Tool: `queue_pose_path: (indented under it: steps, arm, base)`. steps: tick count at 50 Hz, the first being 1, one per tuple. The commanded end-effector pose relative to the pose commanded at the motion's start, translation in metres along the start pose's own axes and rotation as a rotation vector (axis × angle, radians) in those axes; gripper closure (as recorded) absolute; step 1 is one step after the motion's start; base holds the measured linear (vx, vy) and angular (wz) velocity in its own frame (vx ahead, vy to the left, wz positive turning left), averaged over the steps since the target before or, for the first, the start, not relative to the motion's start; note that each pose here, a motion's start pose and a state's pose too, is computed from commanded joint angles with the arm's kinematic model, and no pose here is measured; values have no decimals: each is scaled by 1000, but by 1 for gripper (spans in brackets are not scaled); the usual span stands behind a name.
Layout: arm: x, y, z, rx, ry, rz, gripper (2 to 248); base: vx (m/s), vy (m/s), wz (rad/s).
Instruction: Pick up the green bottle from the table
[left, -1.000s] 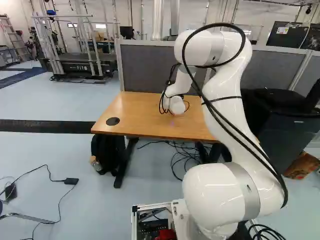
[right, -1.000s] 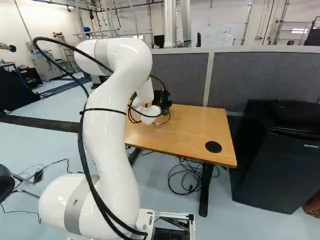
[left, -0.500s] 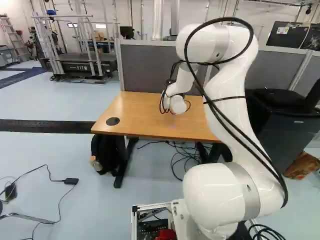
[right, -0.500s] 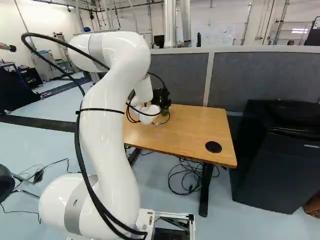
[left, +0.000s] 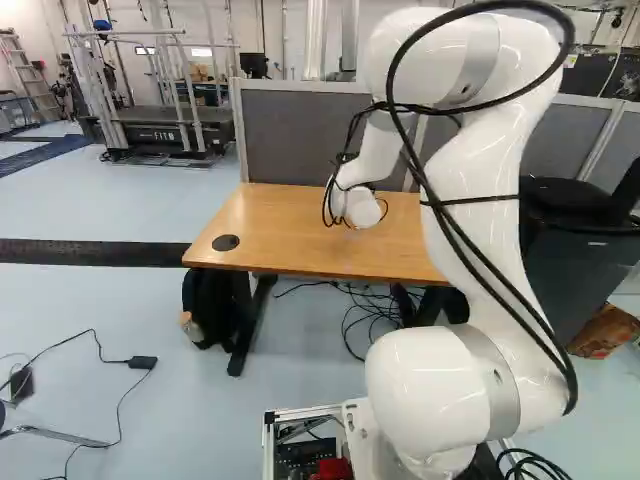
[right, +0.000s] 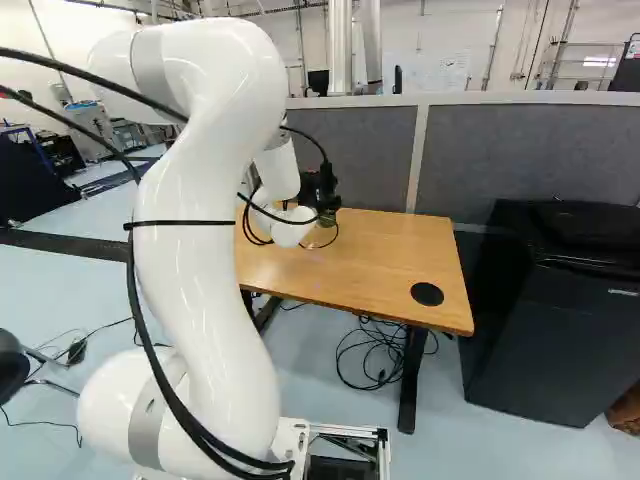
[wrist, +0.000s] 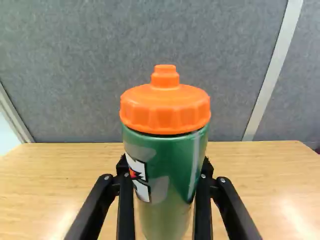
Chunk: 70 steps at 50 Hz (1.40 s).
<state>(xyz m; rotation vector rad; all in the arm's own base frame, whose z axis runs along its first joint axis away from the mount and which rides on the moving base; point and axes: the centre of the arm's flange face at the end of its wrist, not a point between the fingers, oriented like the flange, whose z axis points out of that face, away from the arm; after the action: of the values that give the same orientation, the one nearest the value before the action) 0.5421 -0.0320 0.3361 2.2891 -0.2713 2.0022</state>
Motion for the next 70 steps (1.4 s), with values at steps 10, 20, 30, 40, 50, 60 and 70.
queue_pose_path:
  steps: [10, 20, 30, 40, 50, 60, 70]
  arm:
    - [11, 3, -22, -1, 7, 1, 143]
    - [22, 6, -45, 0, 16, 3, 143]
    - [31, 7, -68, 4, 27, 4, 143]
    - [40, 7, -91, 11, 41, 5, 143]
    - [47, 7, -114, 19, 43, 7, 143]
    - [52, 7, -137, 28, 32, 9, 143]
    - [56, 8, -159, 37, 21, 11, 143]
  base:
    - [0, 0, 0]
    - [0, 0, 0]
    - [0, 0, 0]
    - [0, 0, 0]
    - [0, 0, 0]
    - [0, 0, 0]
    - [0, 0, 0]
